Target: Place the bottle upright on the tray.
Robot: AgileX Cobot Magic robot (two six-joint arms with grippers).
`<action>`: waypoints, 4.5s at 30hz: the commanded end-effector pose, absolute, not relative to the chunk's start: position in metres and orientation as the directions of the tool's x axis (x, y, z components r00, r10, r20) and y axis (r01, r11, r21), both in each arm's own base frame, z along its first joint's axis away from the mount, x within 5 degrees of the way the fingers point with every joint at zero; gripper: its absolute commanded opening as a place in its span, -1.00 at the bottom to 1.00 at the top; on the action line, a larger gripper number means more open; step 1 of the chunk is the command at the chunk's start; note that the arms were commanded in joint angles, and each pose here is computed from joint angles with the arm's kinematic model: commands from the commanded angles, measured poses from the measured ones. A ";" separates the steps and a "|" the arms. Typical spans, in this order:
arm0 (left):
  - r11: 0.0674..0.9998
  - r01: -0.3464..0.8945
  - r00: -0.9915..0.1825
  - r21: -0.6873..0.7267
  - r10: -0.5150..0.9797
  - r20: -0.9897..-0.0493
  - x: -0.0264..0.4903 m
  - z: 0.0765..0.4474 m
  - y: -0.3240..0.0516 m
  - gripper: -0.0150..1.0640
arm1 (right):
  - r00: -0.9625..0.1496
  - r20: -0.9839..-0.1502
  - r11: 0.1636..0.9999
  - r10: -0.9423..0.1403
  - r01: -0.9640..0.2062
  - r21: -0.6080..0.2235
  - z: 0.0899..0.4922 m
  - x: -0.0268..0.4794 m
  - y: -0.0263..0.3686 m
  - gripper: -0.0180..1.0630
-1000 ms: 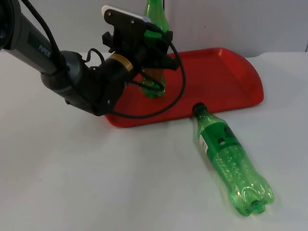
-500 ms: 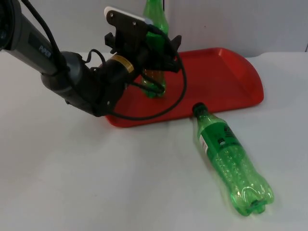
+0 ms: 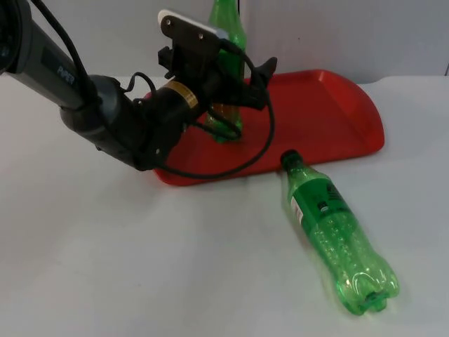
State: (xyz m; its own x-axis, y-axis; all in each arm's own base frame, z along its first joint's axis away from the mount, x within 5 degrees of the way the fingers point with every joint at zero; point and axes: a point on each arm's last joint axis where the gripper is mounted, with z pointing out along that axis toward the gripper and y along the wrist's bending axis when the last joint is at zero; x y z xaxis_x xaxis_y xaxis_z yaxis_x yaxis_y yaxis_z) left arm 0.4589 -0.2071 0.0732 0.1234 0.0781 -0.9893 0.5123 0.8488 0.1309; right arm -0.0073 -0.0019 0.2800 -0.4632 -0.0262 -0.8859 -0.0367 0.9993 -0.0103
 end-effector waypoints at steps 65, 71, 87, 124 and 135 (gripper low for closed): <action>0.882 0.456 -0.024 0.117 0.144 -0.989 0.367 0.079 -0.160 0.98 | -0.454 -0.891 0.999 -0.019 -0.031 -0.005 0.281 -0.007 -0.002 0.97; 0.876 0.472 -0.074 0.095 0.147 -0.986 0.348 0.097 -0.153 0.98 | -0.454 -0.891 0.999 -0.019 -0.031 -0.005 0.281 -0.007 -0.002 0.97; 0.881 0.457 -0.259 0.120 0.261 -0.930 0.313 0.205 -0.134 0.98 | -0.454 -0.891 0.999 -0.019 -0.031 -0.005 0.281 -0.007 -0.002 0.97; 0.919 0.392 -0.445 0.035 0.223 -0.867 0.196 0.323 -0.081 0.98 | -0.454 -0.891 0.999 -0.019 -0.031 -0.005 0.281 -0.007 -0.002 0.97; 0.922 0.388 -0.386 0.009 0.171 -0.906 0.165 0.346 -0.069 0.98 | -0.454 -0.891 0.999 -0.019 -0.031 -0.005 0.281 -0.007 -0.002 0.97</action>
State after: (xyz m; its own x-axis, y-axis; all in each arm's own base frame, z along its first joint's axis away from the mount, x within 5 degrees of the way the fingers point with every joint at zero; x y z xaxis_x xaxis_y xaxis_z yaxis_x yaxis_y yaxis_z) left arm 0.1695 -0.0701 0.3457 -0.3741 0.1951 -0.9066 0.3932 0.9188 0.0354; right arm -0.0073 -0.0019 0.2800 -0.4633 -0.0243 -0.8859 -0.0358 0.9993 -0.0087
